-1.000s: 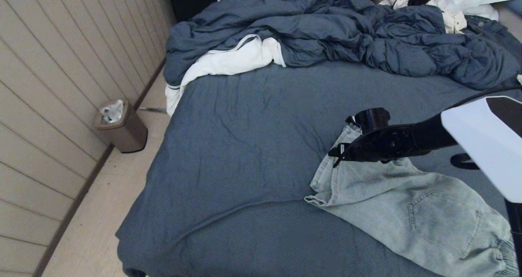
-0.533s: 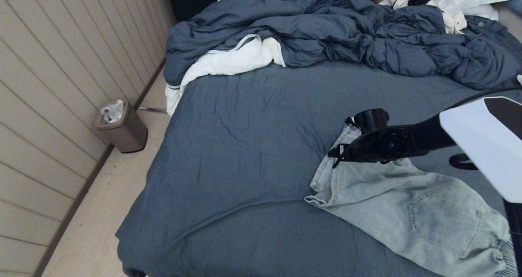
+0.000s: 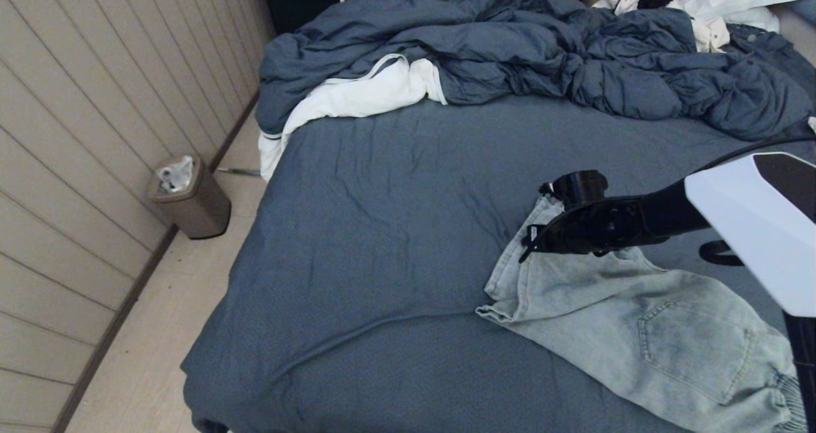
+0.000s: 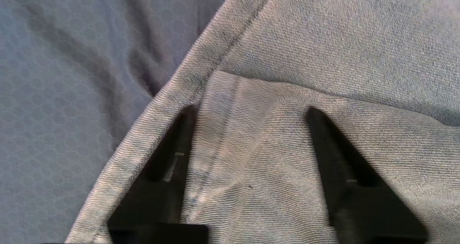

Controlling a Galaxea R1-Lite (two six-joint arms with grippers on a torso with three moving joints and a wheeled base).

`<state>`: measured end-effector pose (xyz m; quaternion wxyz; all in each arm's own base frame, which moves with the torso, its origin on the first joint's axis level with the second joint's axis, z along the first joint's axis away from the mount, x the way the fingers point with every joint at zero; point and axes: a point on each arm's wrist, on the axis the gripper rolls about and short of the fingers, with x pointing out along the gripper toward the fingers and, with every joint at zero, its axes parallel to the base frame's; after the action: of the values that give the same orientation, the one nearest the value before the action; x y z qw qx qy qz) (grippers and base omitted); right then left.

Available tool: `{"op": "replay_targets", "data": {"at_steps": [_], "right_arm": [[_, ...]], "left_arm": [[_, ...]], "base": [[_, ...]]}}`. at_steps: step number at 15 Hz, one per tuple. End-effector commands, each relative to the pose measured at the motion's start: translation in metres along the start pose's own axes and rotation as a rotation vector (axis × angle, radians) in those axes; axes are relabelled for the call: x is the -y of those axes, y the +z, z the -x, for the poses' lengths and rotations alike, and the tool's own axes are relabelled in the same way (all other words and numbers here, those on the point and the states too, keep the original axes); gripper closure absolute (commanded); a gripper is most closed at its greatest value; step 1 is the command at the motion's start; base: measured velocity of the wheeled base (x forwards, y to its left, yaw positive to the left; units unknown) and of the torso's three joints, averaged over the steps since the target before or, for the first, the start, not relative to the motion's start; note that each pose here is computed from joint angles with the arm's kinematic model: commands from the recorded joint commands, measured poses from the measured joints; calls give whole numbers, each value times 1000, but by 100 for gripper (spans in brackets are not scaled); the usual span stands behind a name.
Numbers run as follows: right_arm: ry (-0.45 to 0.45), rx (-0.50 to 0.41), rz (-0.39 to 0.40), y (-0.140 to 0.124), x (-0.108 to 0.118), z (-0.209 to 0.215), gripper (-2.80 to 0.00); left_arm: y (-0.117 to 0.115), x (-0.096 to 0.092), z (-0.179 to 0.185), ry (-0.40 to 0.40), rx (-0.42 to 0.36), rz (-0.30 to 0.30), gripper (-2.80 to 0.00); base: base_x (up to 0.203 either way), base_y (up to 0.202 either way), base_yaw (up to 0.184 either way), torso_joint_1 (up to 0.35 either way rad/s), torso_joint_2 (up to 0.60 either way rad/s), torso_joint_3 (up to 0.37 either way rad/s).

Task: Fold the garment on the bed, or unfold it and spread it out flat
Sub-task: Unford the blue shorts

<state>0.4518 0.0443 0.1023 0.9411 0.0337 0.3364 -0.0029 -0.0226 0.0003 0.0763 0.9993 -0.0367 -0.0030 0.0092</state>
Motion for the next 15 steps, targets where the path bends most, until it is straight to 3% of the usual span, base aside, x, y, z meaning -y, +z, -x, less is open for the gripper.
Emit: {"op": "replay_targets", "data": {"at_steps": [1,8,15], "right_arm": [[0,3,-1,1,0,1,0],[-2,25,-5,7,-1,7,0],[15,125,-37,32,-4,59,0]], "left_arm": [[0,0,0,-2,1,2,0],[0,0,0,-2,1,0,0],[0,0,0,-3,1,0,0]], "base": [[0,0,0,0,0,0],[0,0,0,0,0,0],[0,0,0,0,0,0]]}}
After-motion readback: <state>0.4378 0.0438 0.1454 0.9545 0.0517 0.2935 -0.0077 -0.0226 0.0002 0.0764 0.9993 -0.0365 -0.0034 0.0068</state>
